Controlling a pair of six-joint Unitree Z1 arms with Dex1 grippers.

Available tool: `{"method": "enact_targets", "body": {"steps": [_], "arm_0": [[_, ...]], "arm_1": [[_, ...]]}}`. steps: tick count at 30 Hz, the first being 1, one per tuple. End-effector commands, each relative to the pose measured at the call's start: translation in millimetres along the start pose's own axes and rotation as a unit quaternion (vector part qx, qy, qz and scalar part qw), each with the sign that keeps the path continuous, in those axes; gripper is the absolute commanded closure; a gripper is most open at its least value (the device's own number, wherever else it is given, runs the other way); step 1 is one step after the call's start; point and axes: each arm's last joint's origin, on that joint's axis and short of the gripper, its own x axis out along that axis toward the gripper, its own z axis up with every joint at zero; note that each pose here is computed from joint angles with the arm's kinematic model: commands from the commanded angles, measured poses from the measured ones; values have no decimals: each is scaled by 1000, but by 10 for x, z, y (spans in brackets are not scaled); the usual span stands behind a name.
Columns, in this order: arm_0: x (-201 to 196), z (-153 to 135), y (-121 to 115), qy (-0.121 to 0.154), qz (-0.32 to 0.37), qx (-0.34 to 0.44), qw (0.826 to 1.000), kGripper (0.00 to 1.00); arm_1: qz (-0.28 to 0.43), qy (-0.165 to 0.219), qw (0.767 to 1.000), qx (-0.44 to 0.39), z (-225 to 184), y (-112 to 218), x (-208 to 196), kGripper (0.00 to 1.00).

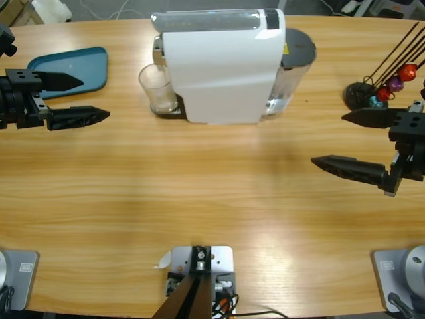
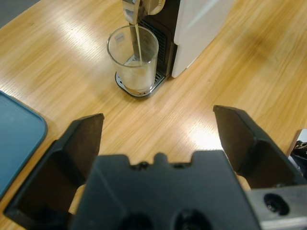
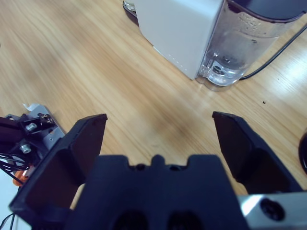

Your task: Pour coffee

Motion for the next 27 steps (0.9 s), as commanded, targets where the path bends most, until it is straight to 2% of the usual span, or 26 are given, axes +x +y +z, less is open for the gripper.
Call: {"method": "enact_targets", "body": {"steps": [1, 27], "arm_0": [[31, -75, 12, 9, 0, -2, 1000, 0], [13, -81, 9, 7, 1, -1, 1000, 0]], "arm_1": [[6, 7, 1000, -5, -109, 14, 18, 0], [7, 5, 1000, -5, -118, 15, 7, 0]]}}
